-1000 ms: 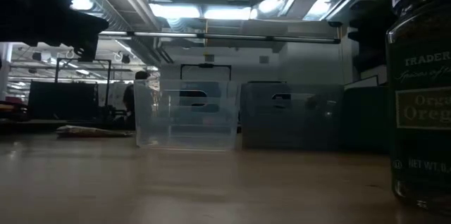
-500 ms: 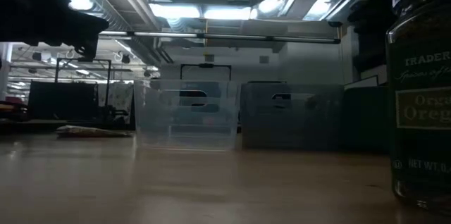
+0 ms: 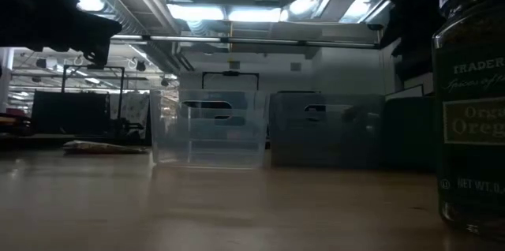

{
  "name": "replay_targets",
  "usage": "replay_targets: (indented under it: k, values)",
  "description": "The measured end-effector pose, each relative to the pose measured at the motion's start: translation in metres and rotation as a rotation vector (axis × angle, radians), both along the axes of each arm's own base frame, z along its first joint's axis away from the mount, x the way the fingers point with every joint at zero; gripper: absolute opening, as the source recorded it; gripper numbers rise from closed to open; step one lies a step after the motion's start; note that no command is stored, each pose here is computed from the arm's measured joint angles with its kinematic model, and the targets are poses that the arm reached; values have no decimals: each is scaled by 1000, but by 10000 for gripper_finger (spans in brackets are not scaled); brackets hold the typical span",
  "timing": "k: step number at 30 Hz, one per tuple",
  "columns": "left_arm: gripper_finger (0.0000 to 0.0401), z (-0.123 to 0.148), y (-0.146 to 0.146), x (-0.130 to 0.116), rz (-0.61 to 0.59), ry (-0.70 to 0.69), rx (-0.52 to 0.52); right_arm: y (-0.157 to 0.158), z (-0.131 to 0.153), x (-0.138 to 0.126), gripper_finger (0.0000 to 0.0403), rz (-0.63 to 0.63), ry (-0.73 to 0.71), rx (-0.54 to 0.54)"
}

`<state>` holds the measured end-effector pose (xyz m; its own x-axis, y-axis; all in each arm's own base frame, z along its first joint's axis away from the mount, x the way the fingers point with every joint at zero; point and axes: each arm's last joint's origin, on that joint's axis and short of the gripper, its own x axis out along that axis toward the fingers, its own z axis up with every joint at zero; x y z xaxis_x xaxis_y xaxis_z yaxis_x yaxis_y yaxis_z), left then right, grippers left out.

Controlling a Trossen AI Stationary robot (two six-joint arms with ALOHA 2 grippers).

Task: Sort spices by type
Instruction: Put the top brown seasoning bottle into the green bin

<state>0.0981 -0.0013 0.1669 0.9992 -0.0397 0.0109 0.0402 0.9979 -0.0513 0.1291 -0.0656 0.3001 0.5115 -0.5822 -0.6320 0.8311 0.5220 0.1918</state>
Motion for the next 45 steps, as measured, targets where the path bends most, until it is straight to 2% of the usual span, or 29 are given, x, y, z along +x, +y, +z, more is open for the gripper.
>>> replay_targets:
  k: [2, 5, 11, 15, 19, 30, 34, 41, 45]
  values:
    - [0, 0, 0, 0, 0, 0, 0, -12, -3, 3, 222, -14, 22, 75]
    - [0, 0, 0, 0, 0, 1, 0, -32, -9, 7, 222, -49, 103, 131]
    - [0, 0, 0, 0, 0, 2, 0, -66, -37, 17, 222, -103, 215, 292]
    - [0, 0, 0, 0, 0, 2, 0, -81, -58, 26, 222, -98, 261, 413]
    - [0, 0, 0, 0, 1, 2, 0, -89, -77, 36, 222, -98, 336, 478]
    - [0, 0, 0, 0, 1, 3, 0, -100, -113, 49, 222, -84, 474, 578]
    - [0, 0, 0, 0, 1, 3, 0, -101, -116, 49, 220, -85, 487, 589]
    - [0, 0, 0, 0, 1, 4, 0, -101, -115, 49, 174, -85, 486, 587]
    - [0, 0, 0, 0, 1, 4, 0, -101, -115, 49, 171, -85, 485, 587]
